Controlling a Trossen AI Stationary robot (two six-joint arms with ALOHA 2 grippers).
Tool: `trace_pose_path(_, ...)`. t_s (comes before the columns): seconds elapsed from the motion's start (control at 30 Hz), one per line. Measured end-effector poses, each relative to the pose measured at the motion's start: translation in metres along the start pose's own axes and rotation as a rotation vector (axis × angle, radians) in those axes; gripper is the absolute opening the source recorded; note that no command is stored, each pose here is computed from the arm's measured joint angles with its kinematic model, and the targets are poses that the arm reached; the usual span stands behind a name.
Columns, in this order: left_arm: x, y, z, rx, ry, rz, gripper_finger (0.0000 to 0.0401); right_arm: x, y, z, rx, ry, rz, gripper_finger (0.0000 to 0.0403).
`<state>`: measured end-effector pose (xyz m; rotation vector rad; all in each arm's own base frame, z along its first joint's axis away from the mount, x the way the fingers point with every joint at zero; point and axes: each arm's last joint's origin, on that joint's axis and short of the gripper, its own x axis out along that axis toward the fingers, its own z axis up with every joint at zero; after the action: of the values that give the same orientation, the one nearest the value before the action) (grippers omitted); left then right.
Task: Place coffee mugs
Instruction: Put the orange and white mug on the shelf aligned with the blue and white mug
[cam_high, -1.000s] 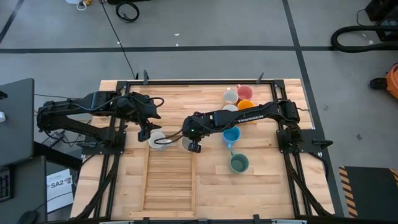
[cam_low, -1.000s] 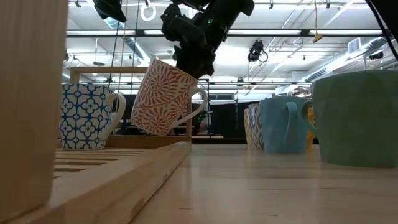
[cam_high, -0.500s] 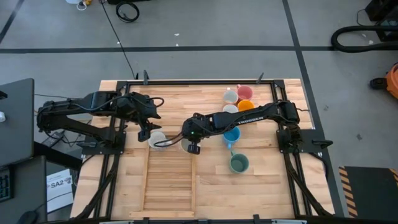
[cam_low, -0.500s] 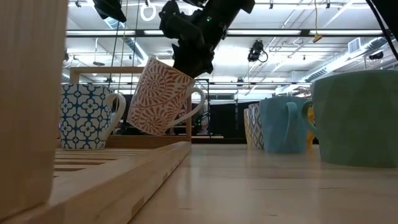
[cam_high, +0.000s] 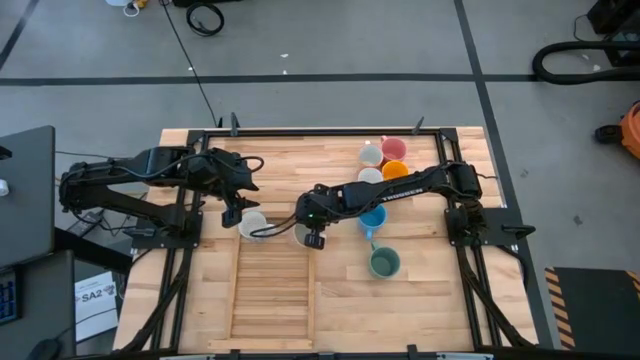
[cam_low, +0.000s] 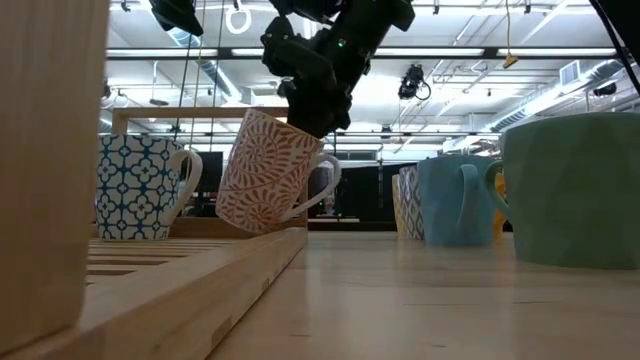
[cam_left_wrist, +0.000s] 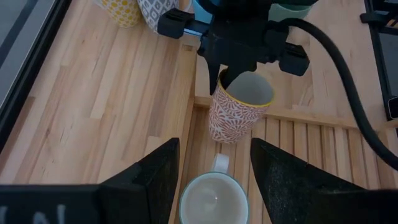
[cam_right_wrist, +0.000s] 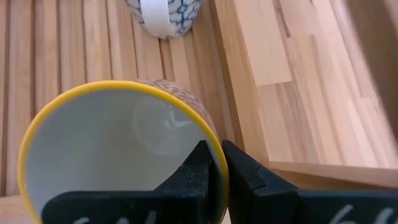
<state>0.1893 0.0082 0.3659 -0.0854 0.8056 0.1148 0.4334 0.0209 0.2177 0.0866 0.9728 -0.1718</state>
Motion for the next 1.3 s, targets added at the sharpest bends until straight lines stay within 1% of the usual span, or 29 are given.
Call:
trace_pose_path(0.37, 0.0, 0.0, 0.0, 0.0, 0.0, 0.0, 0.0204, 0.0029, -0.0008, -0.003, 0.002, 0.004, 0.0, 0.0042)
trace_pose_path(0.9, 0.0, 0.0, 0.0, 0.0, 0.0, 0.0, 0.0204, 0.0032, -0.0025, -0.0003, 0.008, -0.02, 0.002, 0.0046)
trace_pose_path(1.3, 0.0, 0.0, 0.0, 0.0, 0.0, 0.0, 0.0204, 0.0035, -0.0091, 0.0027, 0.035, -0.037, -0.001, 0.0079)
